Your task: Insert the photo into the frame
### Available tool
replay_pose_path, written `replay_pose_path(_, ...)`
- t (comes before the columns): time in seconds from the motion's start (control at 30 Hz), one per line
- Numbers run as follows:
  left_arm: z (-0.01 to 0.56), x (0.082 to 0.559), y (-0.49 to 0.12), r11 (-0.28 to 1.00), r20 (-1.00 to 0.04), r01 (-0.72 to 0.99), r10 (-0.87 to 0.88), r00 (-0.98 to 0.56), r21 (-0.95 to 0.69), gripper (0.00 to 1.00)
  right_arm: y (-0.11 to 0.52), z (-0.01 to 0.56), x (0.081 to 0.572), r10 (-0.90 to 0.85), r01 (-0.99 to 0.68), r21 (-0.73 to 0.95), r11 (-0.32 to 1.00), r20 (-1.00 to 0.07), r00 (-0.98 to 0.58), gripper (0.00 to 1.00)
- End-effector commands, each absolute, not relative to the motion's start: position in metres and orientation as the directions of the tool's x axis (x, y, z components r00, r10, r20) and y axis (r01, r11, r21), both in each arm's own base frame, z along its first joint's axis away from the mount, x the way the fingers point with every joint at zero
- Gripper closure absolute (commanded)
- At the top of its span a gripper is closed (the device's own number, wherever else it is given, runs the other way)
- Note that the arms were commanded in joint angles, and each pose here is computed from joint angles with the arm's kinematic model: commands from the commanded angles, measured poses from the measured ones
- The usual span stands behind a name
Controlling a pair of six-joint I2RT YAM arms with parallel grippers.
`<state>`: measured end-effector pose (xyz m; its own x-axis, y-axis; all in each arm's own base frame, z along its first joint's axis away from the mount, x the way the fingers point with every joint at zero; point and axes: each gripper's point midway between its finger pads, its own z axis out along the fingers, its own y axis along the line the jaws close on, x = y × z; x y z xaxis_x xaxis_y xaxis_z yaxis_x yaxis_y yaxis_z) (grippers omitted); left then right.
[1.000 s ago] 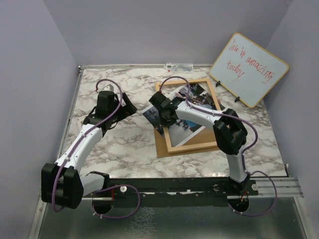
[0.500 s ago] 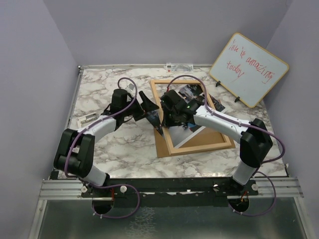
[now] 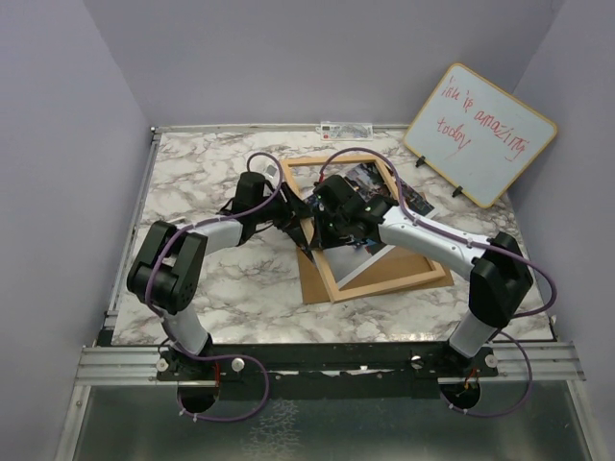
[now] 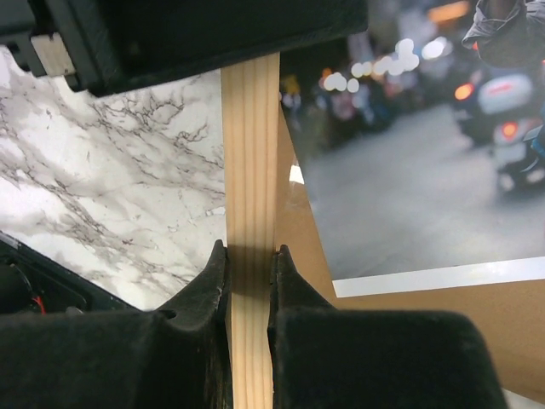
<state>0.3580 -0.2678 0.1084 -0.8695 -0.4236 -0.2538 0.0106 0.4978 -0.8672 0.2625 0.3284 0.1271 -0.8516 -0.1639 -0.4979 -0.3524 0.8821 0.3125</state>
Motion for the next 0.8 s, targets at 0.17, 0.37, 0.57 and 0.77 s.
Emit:
replay_pose_path(0.17,0.166,0.364,-0.289,0.383,-0.260,0.083,-0.439,-0.860,-0.920,0.87,0.327,0.157,0.268,-0.182,-0.341,0.208,0.917,-0.542,-0.820,0.74)
replay_pose_path(0.37,0.184,0.359,-0.283,0.352,-0.202,0.018,-0.496,-0.844,-0.936,0.94,0.307,0.158,0.268,-0.206,-0.284,0.051,0.957,-0.568,-0.797,0.41)
replay_pose_path(0.57,0.178,0.366,-0.268,0.490,-0.200,-0.104,-0.528,-0.826,-0.866,0.96,0.309,0.157,0.261,-0.271,-0.292,-0.057,0.955,-0.570,-0.776,0.39)
replay_pose_path(0.77,0.179,0.366,-0.265,0.504,-0.164,-0.165,-0.545,-0.822,-0.848,0.96,0.307,0.153,0.259,-0.308,-0.258,-0.168,0.951,-0.549,-0.777,0.45)
